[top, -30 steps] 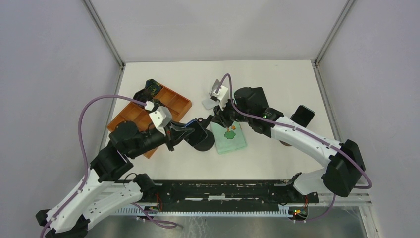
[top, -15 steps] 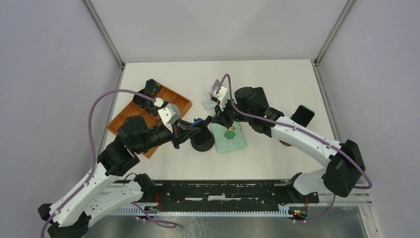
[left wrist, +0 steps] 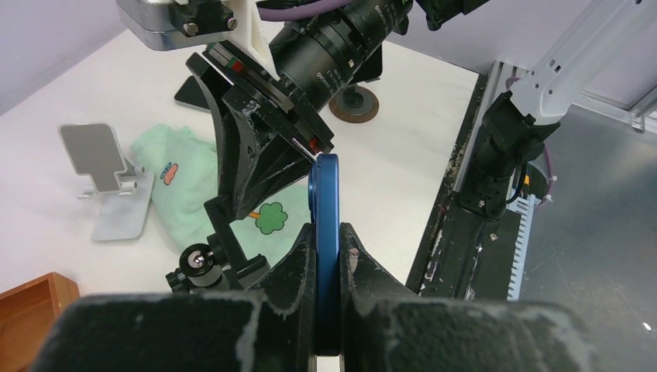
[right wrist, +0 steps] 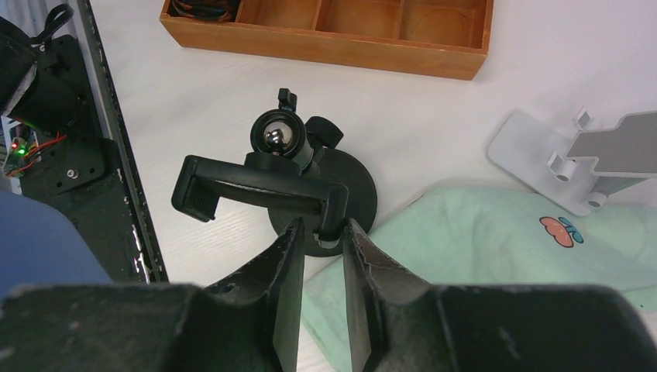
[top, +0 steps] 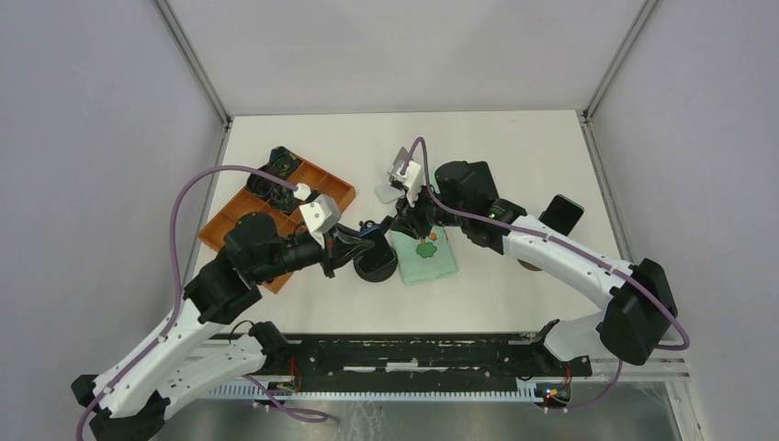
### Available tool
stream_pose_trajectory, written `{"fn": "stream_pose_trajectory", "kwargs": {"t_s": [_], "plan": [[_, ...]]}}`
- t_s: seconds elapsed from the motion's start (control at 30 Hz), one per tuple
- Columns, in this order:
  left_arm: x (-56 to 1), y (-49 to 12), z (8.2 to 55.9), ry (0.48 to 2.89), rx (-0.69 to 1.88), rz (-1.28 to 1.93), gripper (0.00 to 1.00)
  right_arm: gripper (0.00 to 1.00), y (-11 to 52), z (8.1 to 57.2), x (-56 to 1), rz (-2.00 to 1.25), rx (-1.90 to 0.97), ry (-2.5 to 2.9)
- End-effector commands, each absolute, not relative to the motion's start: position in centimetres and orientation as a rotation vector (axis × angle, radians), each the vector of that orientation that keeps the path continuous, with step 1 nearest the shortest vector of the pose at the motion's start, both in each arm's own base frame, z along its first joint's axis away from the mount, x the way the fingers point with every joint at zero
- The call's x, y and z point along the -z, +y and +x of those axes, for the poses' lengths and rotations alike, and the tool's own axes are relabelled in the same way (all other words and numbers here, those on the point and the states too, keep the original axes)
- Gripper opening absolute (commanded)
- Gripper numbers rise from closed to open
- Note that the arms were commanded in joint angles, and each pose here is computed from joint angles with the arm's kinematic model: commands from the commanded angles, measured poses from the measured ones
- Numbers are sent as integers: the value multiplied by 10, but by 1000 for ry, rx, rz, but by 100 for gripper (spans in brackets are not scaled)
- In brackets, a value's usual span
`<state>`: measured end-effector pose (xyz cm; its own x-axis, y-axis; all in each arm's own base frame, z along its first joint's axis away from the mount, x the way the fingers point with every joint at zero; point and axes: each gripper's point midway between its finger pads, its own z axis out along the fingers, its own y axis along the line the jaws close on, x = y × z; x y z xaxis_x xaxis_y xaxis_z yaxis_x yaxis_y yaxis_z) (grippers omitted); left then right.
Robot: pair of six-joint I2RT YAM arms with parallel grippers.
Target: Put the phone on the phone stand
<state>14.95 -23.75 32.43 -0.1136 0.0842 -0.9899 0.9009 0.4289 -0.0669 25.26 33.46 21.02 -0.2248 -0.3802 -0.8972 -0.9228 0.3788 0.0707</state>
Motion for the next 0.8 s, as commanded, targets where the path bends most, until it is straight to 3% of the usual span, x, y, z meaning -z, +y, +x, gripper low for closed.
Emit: {"fn": "stream_pose_trajectory", "kwargs": {"t_s": [0.0,0.13,0.27,0.5,0.77], "plan": [[-364,-222,147,1391,830,868,2,32,345,256,-224,-1129,-840,1733],[-365,-212,144,1393,807,840,2,32,348,257,-224,-1136,-849,1735],[-369,-209,143,1378,804,826,2,16,348,256,-224,-1138,-847,1732],[-365,-228,149,1371,840,875,2,2,343,254,-231,-1138,-831,1705],[-369,-268,140,1283,975,1076,2,0,344,251,-234,-1149,-847,1692]]}}
